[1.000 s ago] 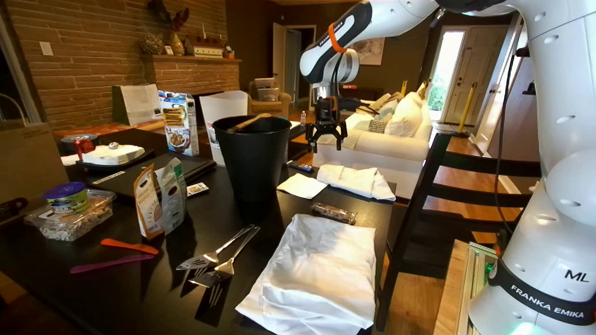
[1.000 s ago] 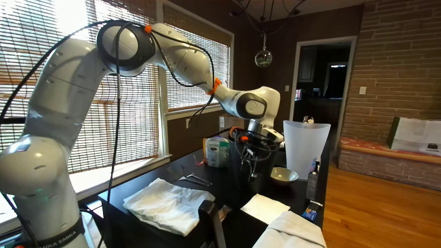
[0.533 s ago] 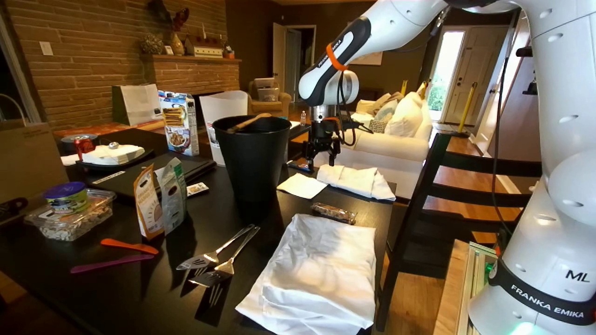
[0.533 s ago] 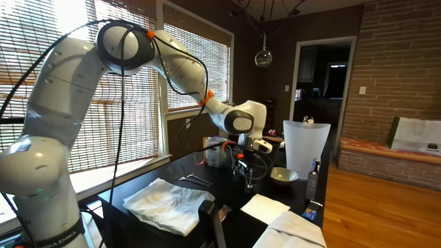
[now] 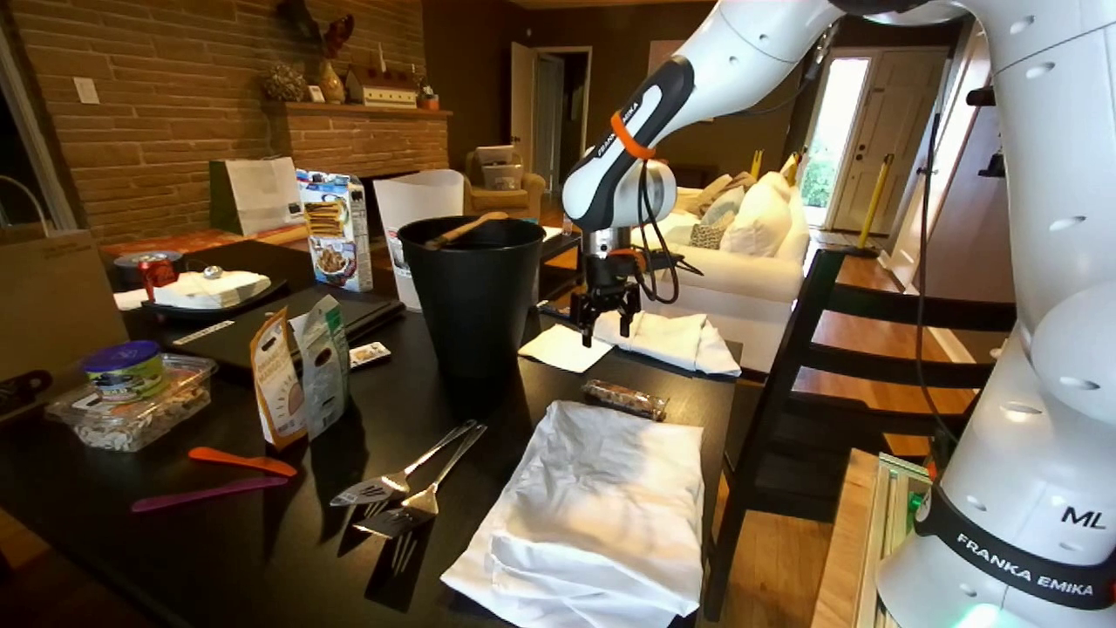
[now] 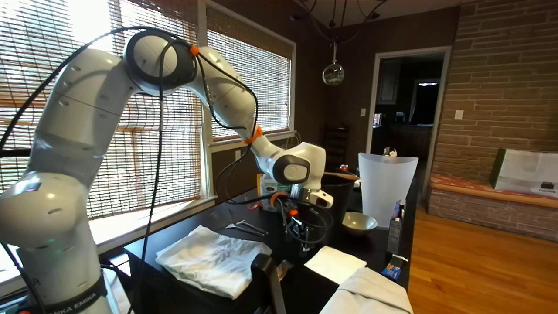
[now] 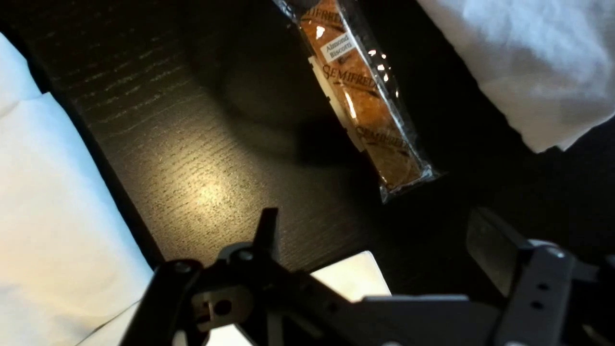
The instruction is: Put the wooden spoon on the black bin then put the napkin on the spoon.
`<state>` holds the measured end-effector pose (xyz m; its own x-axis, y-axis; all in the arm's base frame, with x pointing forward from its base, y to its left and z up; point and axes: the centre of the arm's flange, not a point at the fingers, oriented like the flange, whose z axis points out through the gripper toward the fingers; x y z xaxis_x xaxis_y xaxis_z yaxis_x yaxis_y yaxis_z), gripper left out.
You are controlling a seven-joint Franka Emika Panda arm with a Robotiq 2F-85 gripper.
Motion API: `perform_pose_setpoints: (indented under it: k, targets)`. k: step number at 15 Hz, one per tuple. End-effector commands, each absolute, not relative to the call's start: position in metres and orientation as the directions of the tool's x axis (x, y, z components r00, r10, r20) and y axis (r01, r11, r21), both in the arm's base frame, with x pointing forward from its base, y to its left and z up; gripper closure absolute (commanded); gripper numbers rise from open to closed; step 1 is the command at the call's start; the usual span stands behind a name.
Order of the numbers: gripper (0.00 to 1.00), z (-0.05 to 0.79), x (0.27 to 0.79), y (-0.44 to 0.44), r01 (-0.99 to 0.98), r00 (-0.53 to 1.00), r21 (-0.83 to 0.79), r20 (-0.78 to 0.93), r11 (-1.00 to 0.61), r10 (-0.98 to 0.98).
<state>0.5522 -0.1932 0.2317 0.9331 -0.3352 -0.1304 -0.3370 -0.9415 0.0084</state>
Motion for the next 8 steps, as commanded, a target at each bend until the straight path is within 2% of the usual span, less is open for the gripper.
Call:
perform_pose_setpoints:
  k: [1,8]
  targets:
    - [0.0,0.218,0.548,-0.191,-0.333,0.938,0.034,-0.091,-0.942,-0.335]
    - [0.0,0.189,0.56,-0.193,-0.369,0.928,0.04,-0.034,-0.929,-0.37]
